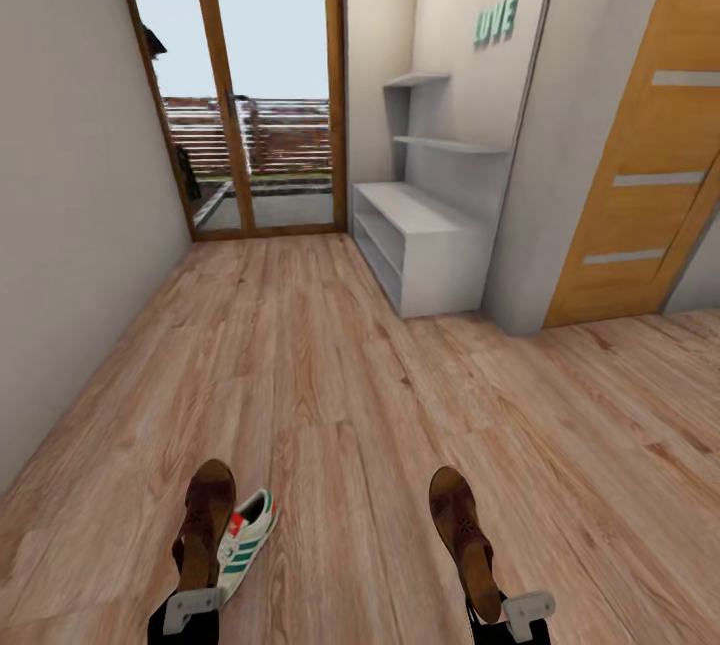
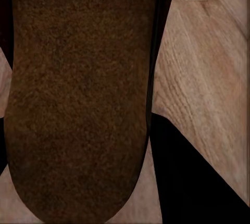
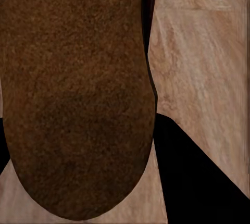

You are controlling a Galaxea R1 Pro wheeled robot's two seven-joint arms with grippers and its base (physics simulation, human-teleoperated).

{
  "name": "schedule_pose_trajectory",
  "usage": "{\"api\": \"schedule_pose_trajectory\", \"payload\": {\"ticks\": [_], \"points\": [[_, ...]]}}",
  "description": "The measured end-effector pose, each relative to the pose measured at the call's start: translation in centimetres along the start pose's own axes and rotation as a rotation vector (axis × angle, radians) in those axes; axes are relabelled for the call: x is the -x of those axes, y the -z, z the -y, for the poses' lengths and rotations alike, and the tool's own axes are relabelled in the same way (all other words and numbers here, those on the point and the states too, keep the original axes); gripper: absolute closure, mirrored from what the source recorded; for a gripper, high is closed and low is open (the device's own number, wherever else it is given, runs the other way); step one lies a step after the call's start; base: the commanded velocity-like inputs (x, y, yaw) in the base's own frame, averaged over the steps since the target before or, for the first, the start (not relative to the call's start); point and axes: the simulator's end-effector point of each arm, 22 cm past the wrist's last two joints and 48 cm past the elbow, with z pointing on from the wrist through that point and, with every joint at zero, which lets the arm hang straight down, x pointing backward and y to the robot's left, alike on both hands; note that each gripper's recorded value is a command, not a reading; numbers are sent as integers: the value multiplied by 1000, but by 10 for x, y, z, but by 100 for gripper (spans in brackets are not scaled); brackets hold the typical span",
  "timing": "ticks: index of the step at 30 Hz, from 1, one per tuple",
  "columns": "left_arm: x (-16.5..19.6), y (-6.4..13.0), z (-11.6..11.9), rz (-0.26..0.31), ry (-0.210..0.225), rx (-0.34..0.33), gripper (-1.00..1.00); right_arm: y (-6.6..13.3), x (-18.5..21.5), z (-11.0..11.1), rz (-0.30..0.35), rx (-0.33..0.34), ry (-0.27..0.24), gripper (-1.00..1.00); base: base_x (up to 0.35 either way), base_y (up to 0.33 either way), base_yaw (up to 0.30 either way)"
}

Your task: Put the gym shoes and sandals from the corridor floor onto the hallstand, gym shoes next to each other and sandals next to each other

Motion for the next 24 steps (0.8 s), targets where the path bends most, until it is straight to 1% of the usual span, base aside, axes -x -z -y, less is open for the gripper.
{"api": "schedule_pose_trajectory", "payload": {"ticks": [11, 24], "points": [[0, 0, 0, 0, 1, 1, 100, 0, 0, 0, 0, 1, 0, 100, 286, -158, -2], [0, 0, -1, 0, 1, 2, 100, 0, 0, 0, 0, 2, 0, 100, 315, -135, 0]]}}
